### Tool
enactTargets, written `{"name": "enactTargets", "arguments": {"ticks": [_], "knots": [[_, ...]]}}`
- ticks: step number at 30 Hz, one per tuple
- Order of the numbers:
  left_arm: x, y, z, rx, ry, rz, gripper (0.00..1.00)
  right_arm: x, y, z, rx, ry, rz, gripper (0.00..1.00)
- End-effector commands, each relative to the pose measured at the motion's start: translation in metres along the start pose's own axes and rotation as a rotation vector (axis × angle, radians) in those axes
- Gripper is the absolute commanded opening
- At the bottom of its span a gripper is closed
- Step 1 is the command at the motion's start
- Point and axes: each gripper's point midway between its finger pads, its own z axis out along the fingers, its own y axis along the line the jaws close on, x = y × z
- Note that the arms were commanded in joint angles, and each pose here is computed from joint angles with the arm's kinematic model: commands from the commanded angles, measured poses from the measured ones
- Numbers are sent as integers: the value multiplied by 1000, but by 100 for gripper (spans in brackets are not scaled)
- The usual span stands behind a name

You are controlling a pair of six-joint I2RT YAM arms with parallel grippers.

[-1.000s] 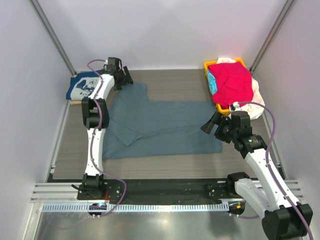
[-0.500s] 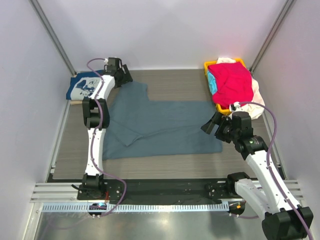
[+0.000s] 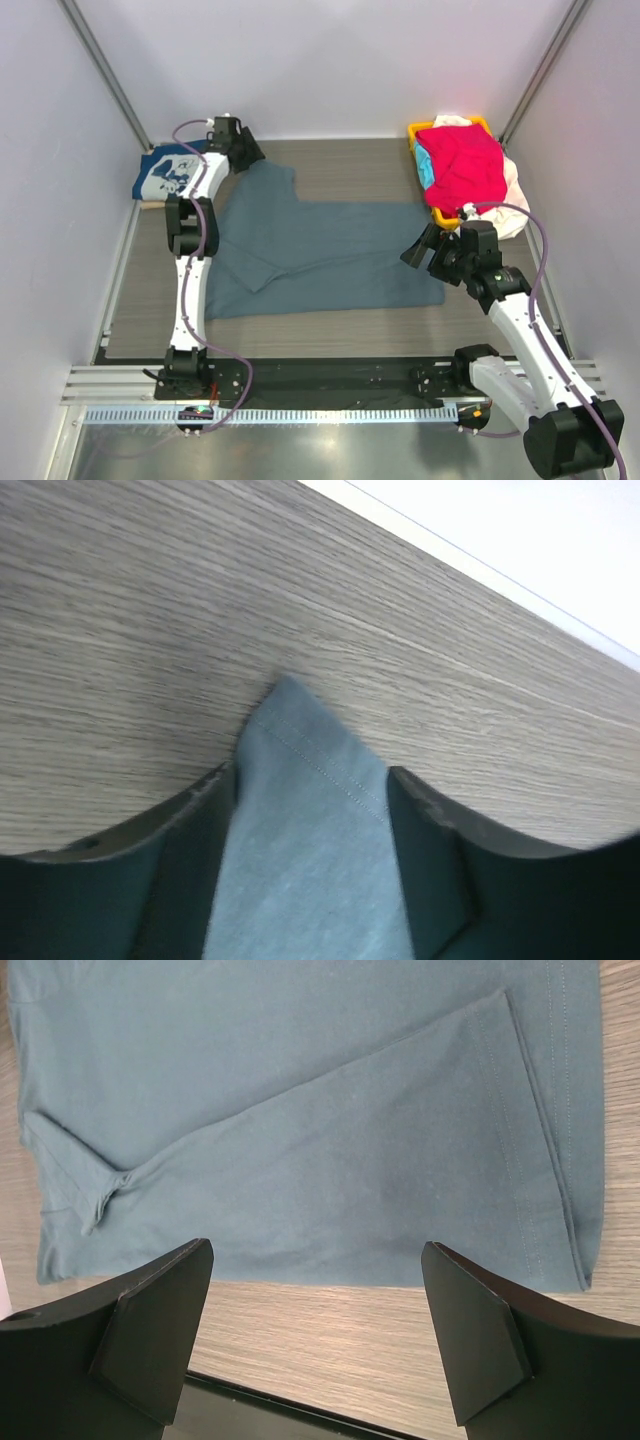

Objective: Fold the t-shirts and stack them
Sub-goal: Fold the tshirt

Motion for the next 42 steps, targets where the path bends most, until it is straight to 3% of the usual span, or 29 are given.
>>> {"name": "enactTargets", "arguments": {"ticks": [1, 4, 5, 8, 11, 14, 16, 17, 18, 19, 24, 28, 34, 42], "knots": [[64, 16, 12, -20, 186, -94, 63, -14, 11, -1, -38, -45, -36, 92], [70, 21, 16, -33, 196, -105, 45, -14, 10, 0, -33, -44, -36, 92], [72, 21, 18, -33, 198, -103, 33, -14, 9, 1, -30, -42, -37, 91], [58, 10, 9, -16, 182, -108, 11, -15, 6, 3, -14, -50, -34, 92], [24, -23, -26, 38, 129, -104, 1, -22, 12, 13, -36, -55, -24, 93], [8, -38, -77, 18, 98, -63, 1, -45, 9, 37, 49, -44, 11, 92], [-1, -37, -104, -12, 63, -48, 1, -55, -8, 59, 165, -38, 35, 91], [7, -25, -111, -45, 74, -29, 0, -80, -12, 61, 235, -107, 37, 91], [-12, -30, -138, -48, 16, -12, 0, -88, -14, 66, 264, -120, 36, 90], [-14, -26, -148, -64, 3, -5, 0, -88, -24, 84, 317, -89, 39, 89], [-33, 6, -194, -122, -46, -27, 0, -137, -12, 124, 354, -118, 13, 84], [-31, 21, -211, -154, -40, -46, 0, -160, -10, 150, 396, -100, -22, 81], [-25, 77, -232, -296, -42, -120, 0, -178, -5, 182, 421, -67, -63, 76], [-19, 77, -225, -262, -12, -118, 0, -168, -15, 213, 491, -20, -106, 69]]}}
